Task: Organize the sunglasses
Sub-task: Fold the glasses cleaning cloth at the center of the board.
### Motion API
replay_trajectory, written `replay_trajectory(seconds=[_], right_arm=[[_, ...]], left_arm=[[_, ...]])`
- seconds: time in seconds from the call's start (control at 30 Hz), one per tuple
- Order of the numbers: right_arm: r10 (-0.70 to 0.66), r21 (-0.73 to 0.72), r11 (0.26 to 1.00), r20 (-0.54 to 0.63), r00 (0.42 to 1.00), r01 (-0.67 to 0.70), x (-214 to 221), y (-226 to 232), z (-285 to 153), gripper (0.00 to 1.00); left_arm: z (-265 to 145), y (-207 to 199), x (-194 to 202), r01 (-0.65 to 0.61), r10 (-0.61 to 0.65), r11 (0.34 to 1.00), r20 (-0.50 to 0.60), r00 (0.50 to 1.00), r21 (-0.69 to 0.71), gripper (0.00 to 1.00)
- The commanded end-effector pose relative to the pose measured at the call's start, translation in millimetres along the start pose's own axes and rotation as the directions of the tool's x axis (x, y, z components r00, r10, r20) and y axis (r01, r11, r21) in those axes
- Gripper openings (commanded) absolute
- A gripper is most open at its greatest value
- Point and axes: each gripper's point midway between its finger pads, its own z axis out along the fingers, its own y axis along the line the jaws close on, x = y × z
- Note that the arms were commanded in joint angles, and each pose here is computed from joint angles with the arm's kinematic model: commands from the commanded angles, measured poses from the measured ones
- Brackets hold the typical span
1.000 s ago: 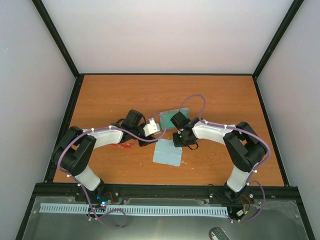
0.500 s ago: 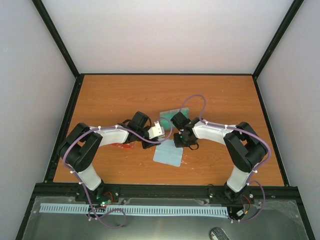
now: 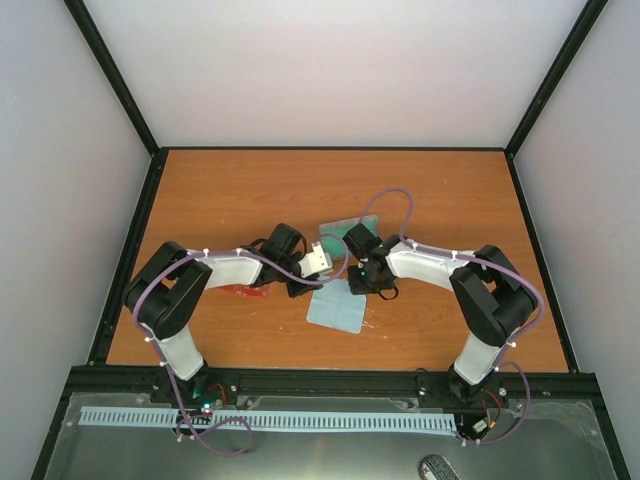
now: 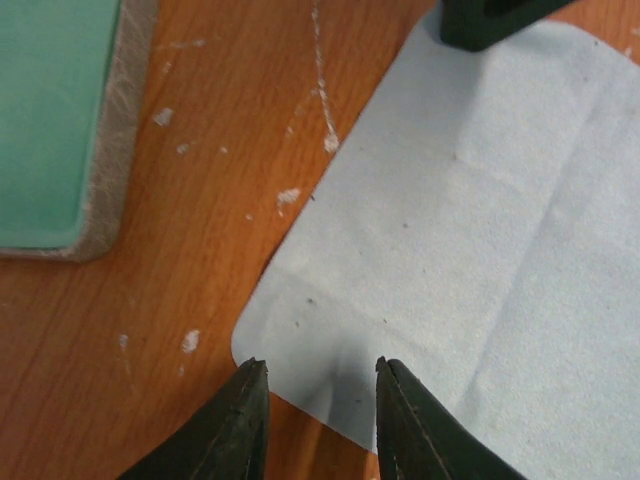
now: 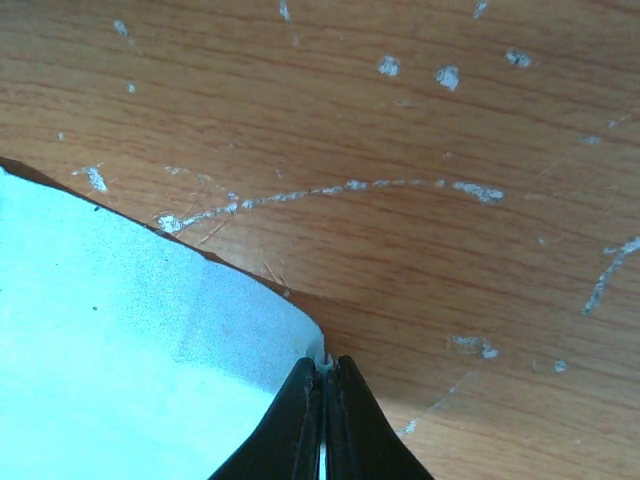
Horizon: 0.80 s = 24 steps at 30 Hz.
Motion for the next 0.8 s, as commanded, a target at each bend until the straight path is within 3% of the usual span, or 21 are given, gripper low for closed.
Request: replay_trajectory(seconds=[0.0, 0.37, 0.77], right_arm=[[0.006, -0.002, 1.000, 0.023, 1.000, -0.006, -1, 2, -8, 0.03], [0.012, -0.012, 1.000, 0.030, 0.999, -0.012, 0, 2, -11, 0.03], [0.002, -0.023, 1.000, 0.029, 1.000, -0.001, 1, 4, -13, 0.03]], left_arm=[[0, 11, -24, 0.006, -0.005, 0.999, 0.044, 0.999, -0.032, 0.32], [7, 13, -24, 0.012, -0.011, 1.000, 0.041, 0.999, -0.024, 0.30], [21, 10, -19, 0.024, -0.024, 1.000, -0.006, 1.000, 0.002, 0.20]])
